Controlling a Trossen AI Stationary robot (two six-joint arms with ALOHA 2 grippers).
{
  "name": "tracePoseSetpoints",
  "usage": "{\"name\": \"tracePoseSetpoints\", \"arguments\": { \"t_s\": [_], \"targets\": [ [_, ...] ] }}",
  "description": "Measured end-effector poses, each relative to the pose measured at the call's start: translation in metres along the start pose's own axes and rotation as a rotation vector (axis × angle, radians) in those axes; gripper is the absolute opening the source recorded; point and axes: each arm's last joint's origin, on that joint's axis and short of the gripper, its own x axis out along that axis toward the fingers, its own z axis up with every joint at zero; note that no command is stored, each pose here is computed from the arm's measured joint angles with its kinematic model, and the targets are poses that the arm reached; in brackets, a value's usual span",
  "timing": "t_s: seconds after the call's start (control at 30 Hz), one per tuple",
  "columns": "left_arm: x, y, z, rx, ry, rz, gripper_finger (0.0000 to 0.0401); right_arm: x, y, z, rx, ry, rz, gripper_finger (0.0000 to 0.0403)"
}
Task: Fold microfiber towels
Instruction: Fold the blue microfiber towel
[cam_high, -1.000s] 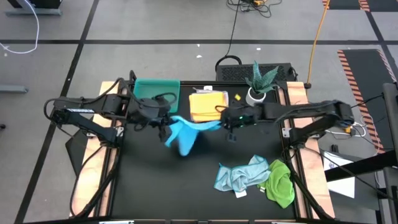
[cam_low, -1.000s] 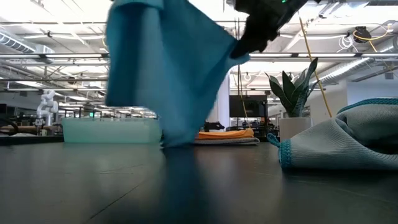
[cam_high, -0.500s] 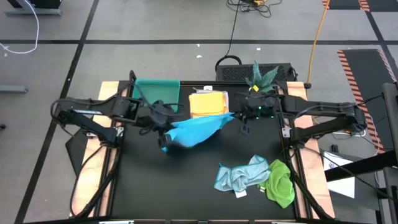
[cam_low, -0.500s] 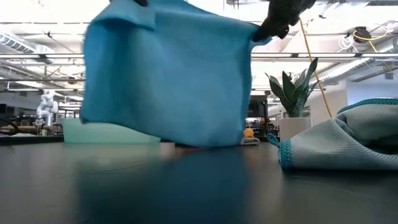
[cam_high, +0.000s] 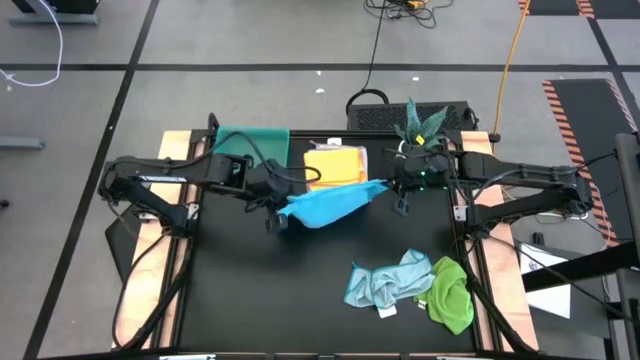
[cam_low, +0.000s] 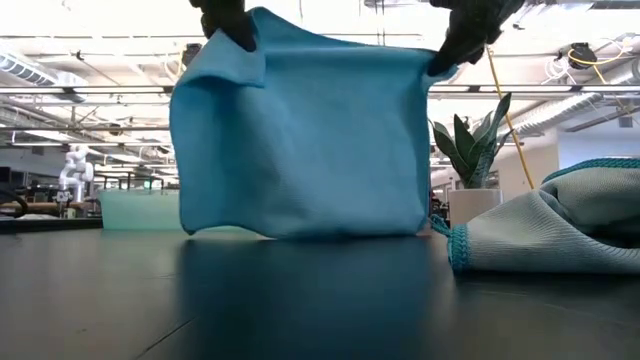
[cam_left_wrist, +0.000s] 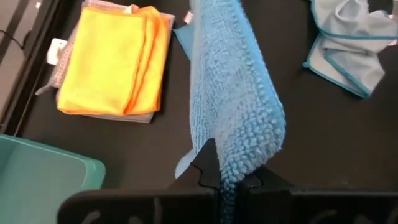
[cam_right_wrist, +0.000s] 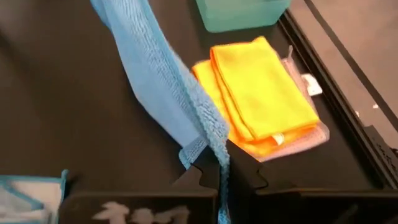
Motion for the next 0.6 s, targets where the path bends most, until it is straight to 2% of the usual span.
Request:
{"name": "tracePoseSetpoints", "arguments": {
  "t_s": [0.17,0.33,0.43,0.6],
  "targets": [
    [-0.005,0.005,-0.007,-0.011,0.044,0.078,0.0002,-0.01,-0.003,-0.004,0.02,-0.004,-0.024,0.0],
    [-0.007,0.007,-0.015,-0.047,0.125,0.13,0.0011,-0.027,-0.005,-0.005,0.065,-0.07,-0.016,0.0],
    [-0.008,0.005,-0.017,-0.063,0.142,0.101,0.0014,-0.037,-0.007,-0.009,0.097,-0.091,-0.017,0.0],
    [-0.007,-0.003,-0.012,-0.061,0.082,0.059,0.0014,-0.039,-0.008,-0.01,0.123,-0.095,-0.016,0.0]
  ]
}}
